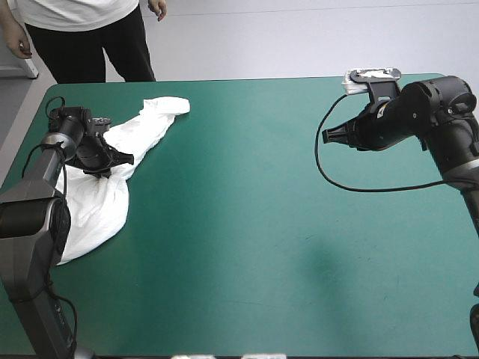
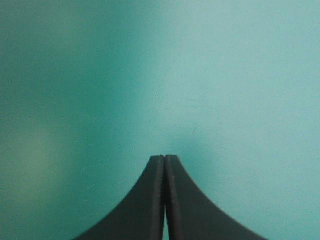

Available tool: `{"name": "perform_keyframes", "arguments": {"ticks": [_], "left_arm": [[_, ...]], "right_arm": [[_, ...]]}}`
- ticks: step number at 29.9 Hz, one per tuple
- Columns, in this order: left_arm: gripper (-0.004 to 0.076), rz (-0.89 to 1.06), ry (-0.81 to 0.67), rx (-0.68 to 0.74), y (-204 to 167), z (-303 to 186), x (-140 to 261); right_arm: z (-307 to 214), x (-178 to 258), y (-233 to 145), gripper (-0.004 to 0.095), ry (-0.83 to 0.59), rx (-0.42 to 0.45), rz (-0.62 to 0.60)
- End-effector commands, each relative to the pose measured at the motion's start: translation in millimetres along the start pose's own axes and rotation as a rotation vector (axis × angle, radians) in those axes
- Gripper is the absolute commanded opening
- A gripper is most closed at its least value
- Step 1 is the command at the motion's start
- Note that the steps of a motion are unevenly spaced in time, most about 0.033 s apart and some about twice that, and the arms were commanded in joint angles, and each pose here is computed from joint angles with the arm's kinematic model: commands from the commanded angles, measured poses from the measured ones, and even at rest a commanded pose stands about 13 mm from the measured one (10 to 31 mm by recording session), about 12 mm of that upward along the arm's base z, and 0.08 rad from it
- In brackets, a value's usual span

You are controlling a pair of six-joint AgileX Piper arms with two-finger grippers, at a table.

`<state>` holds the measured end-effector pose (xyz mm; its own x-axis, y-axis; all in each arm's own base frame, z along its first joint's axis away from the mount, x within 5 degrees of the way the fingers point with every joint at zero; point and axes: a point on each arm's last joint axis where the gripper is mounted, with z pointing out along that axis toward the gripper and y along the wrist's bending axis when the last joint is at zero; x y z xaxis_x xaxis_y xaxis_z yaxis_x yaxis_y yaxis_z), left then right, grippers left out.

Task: Fold the cloth

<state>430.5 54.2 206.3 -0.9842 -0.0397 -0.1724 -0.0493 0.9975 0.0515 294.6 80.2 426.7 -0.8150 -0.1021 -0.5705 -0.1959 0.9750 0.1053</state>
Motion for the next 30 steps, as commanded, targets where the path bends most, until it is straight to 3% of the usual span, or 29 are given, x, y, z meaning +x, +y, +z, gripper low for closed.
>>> {"name": "perform_keyframes", "arguments": {"ticks": [1, 6, 14, 20, 30], "left_arm": [[-0.0010, 0.002, -0.009, 0.040, -6.2, -1.3, -0.7], [-0.0010, 0.105, -0.012, 0.080, -40.6, -13.3, 0.8], [-0.0010, 0.384, -0.061, 0.129, -154.2, -37.1, 17.7], [-0.0010, 0.619, -0.078, 0.173, -246.7, -52.7, 57.0], [-0.0010, 0.899, -0.058, 0.229, -348.1, -73.1, 141.3]], "right_arm": [[-23.9, 0.5, -1.7, -0.0017, -0.066, 0.006, -0.008], [-24.1, 0.1, -6.1, -0.0017, -0.069, 0.045, -0.012], [-38.3, 0.2, -11.9, -0.0017, -0.113, 0.083, -0.007], [-46.5, 2.0, -15.2, -0.0018, -0.135, 0.123, -0.011], [-46.7, 1.6, -15.7, -0.0018, -0.140, 0.128, -0.006]]}}
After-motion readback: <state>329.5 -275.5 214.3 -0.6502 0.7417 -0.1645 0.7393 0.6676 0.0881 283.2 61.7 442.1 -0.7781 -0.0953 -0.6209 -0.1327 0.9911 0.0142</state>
